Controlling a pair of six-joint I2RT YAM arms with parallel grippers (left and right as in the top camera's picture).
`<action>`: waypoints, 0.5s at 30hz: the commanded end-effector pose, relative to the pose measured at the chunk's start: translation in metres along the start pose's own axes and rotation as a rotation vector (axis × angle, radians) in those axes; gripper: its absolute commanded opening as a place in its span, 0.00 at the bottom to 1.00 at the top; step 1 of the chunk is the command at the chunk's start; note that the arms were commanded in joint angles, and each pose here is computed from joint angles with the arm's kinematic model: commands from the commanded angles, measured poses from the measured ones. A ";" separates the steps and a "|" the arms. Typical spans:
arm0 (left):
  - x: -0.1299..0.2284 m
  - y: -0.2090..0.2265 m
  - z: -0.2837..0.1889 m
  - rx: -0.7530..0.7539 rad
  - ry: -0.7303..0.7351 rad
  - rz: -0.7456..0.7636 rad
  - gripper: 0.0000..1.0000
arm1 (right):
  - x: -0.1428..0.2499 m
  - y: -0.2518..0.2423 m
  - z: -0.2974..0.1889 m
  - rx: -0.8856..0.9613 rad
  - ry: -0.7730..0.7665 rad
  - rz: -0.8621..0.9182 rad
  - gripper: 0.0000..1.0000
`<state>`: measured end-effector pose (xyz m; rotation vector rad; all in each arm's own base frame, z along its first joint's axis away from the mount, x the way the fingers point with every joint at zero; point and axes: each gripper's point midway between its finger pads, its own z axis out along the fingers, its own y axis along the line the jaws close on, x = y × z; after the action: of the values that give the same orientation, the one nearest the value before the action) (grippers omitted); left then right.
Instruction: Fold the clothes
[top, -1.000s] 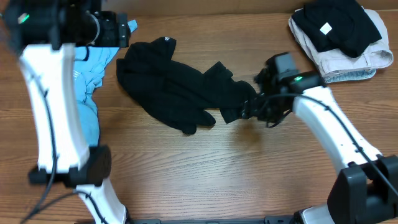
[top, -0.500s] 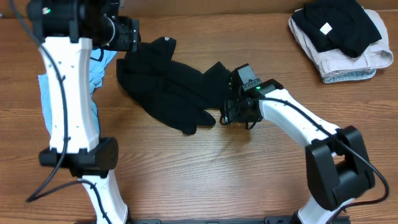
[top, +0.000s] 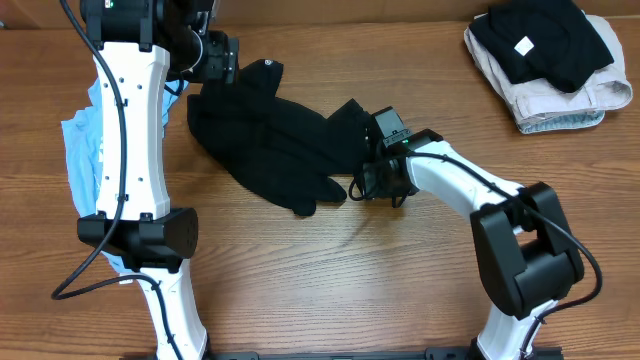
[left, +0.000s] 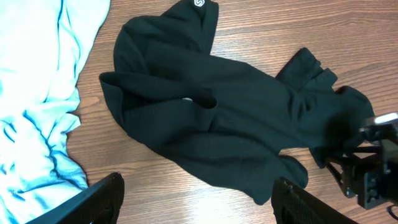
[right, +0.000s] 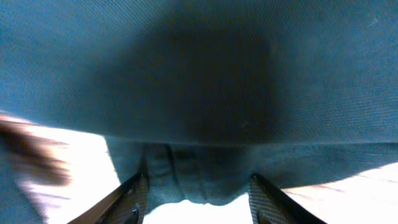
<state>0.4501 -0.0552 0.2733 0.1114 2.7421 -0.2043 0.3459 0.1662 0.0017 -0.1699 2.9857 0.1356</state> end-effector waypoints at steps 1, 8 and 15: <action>-0.002 -0.002 0.005 -0.004 -0.001 0.026 0.78 | 0.010 0.004 0.013 0.013 0.036 -0.040 0.56; -0.005 -0.002 0.005 -0.003 -0.011 0.027 0.78 | 0.017 -0.002 0.016 0.122 0.038 -0.051 0.35; -0.005 -0.002 0.005 -0.004 -0.010 0.027 0.78 | 0.022 -0.042 -0.016 0.255 0.105 0.131 0.06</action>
<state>0.4540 -0.0555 0.2747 0.1123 2.7257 -0.2041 0.3193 0.1494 0.0037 -0.1313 3.0741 -0.1290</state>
